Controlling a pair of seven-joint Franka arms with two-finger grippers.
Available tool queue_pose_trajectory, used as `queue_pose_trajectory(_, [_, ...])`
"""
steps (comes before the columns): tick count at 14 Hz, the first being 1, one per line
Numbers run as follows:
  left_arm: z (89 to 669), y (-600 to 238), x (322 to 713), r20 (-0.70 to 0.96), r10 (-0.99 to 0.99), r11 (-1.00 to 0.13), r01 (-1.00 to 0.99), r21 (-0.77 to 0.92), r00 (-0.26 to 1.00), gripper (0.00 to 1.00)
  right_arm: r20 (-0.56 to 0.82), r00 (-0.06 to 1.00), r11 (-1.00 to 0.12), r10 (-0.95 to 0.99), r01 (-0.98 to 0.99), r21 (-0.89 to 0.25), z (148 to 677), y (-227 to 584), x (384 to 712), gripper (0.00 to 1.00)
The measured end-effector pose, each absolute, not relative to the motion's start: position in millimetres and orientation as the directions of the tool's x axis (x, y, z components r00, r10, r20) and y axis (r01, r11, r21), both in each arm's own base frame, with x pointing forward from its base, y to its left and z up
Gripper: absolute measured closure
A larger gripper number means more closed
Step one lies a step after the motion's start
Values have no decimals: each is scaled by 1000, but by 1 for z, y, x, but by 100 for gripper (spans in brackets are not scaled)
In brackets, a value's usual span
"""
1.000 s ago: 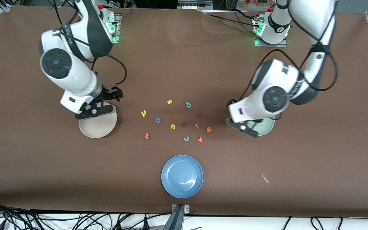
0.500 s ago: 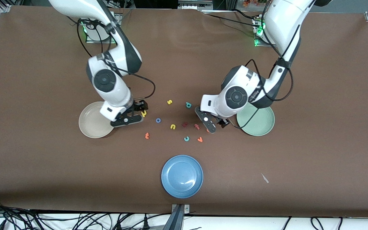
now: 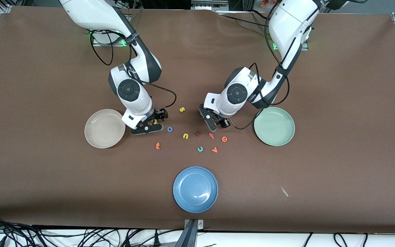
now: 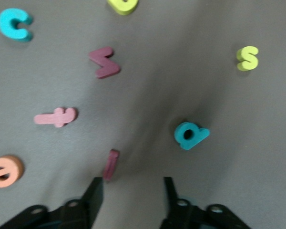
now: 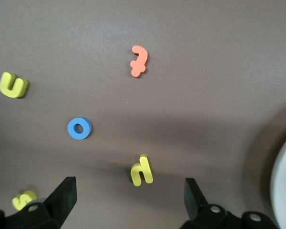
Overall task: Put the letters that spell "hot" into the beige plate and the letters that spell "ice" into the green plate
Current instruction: 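Reach the right gripper to yellow h while the left gripper reaches maroon bar, then grasp the yellow h with the right gripper while the left gripper grasps maroon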
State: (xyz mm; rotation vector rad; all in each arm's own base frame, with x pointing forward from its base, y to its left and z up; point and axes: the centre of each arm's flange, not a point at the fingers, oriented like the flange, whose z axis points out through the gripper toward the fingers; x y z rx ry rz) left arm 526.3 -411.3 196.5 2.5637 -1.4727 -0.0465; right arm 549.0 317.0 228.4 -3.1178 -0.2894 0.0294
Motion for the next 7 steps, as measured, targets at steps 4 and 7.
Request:
queue_pose_trajectory(4, [197, -410, 529, 74, -871, -471, -869, 151, 485, 51, -36, 975, -976, 220, 219, -7, 210, 313, 541, 0])
queue_pose_trajectory(7, [196, -409, 531, 81, -876, -463, -876, 134, 475, 52, -46, 968, -969, 247, 247, -8, 195, 316, 538, 0])
